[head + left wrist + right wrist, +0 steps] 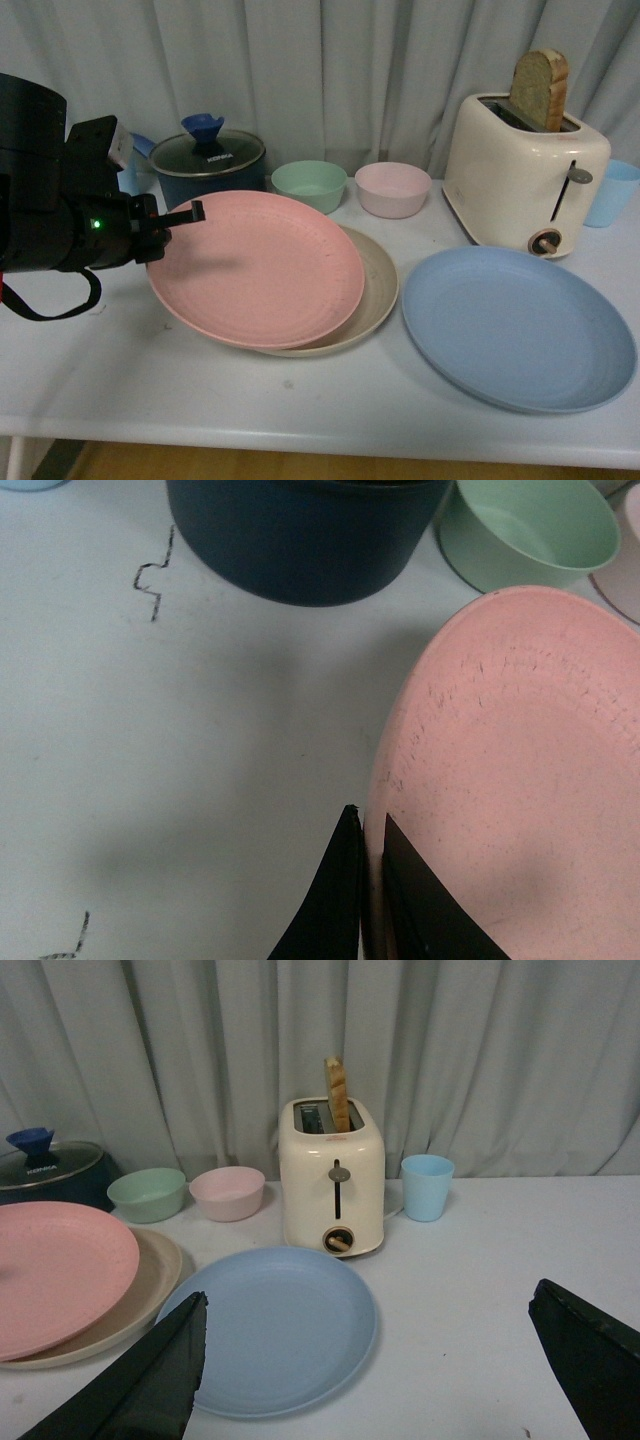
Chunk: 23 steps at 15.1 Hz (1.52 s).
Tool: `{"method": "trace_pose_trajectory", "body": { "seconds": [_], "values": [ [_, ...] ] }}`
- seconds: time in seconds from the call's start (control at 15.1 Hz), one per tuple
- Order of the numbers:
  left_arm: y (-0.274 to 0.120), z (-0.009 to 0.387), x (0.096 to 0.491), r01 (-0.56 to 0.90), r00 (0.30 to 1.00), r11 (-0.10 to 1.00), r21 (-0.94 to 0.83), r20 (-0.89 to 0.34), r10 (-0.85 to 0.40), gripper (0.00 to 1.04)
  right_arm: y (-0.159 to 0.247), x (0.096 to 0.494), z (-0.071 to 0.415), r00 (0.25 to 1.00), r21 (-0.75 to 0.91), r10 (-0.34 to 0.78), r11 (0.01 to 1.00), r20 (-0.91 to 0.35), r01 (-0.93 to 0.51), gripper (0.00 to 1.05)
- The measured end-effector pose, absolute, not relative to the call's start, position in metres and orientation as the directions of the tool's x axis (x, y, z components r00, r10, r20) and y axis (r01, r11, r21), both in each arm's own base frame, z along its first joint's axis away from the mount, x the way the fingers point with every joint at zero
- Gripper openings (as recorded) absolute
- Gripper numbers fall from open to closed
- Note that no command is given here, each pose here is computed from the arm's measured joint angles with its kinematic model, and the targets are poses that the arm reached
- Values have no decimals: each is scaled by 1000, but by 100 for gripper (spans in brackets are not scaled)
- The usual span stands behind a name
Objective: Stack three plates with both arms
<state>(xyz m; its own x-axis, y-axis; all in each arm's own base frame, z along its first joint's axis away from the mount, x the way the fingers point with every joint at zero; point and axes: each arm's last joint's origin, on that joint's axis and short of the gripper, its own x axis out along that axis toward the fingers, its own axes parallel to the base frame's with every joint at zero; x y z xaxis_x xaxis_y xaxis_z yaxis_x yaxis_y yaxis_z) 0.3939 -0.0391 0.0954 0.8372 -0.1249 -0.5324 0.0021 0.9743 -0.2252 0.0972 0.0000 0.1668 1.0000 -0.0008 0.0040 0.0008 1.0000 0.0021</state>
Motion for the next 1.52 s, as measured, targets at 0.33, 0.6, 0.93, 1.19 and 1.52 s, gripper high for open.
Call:
{"method": "trace_pose_trajectory", "body": {
  "seconds": [0.33, 0.6, 0.93, 1.19, 1.52],
  "values": [
    [-45, 94, 397, -18, 843, 964, -264, -523, -127, 3, 0, 97, 167, 1000, 2, -1, 1000, 4, 1, 98],
    [-52, 94, 400, -12, 846, 959, -282, -515, -141, 3, 0, 97, 167, 1000, 2, -1, 1000, 4, 1, 98],
    [-71, 82, 406, -1, 836, 962, -273, -528, -149, 3, 0, 97, 167, 1000, 2, -1, 1000, 4, 1, 98],
    [-68, 79, 411, -30, 849, 950, -312, -509, -141, 18, 0, 97, 167, 1000, 2, -1, 1000, 4, 1, 98],
    [-60, 118, 390, 20, 918, 854, -519, -329, -221, 81, 0, 97, 167, 1000, 2, -1, 1000, 4, 1, 98]
  ]
}}
